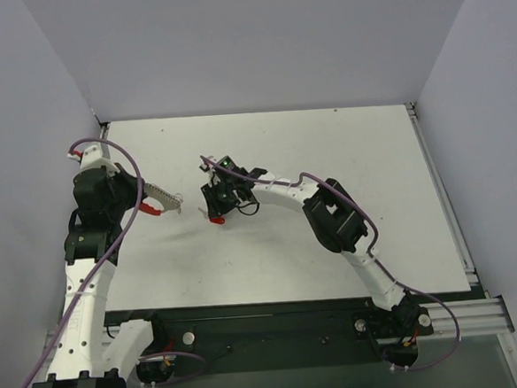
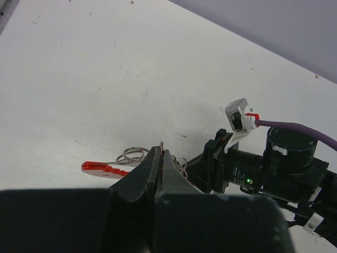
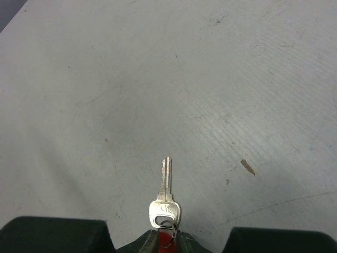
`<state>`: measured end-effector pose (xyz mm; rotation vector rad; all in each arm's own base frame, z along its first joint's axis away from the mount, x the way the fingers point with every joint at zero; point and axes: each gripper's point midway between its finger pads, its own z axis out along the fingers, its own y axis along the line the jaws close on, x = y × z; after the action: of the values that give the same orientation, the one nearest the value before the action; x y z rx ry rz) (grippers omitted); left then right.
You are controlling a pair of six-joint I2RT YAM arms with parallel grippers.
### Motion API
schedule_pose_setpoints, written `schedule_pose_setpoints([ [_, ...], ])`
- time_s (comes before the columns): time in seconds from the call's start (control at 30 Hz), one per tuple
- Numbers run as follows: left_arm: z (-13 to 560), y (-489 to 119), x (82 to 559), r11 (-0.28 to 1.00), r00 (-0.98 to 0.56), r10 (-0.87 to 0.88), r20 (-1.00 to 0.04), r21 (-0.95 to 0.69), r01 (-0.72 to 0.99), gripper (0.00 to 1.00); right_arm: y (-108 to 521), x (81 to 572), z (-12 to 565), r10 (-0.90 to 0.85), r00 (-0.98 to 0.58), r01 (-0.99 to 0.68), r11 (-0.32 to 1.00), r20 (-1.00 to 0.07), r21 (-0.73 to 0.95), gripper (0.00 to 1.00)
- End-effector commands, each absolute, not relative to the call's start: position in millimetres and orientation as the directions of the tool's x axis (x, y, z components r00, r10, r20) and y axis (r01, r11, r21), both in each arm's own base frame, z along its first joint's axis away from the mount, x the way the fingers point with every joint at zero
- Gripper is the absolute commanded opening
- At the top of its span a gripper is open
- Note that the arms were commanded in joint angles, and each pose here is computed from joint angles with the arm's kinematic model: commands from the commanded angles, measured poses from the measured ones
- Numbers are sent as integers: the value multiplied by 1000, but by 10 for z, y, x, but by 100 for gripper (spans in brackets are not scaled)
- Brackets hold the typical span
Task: Put the keys on the keyring
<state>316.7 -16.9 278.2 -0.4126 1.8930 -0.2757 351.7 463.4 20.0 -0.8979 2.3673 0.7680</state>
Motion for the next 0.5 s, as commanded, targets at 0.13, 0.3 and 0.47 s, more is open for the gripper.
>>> schedule_pose_setpoints([
  [0.13,3162,-166,3192,921,-222,-389,-894,-377,-99,0,4675,3330,294,-435,-667,-728,556,-605,402,14],
  [0.3,3144,-157,3179,924,-223,-382,-897,-369,-101,0,4735,3315,283,-415,-679,-719,543,-605,435,2],
  [0.47,3137,-150,3164,927,-222,-376,-900,-362,-100,0,4706,3318,272,-403,-700,-702,542,-590,463,0],
])
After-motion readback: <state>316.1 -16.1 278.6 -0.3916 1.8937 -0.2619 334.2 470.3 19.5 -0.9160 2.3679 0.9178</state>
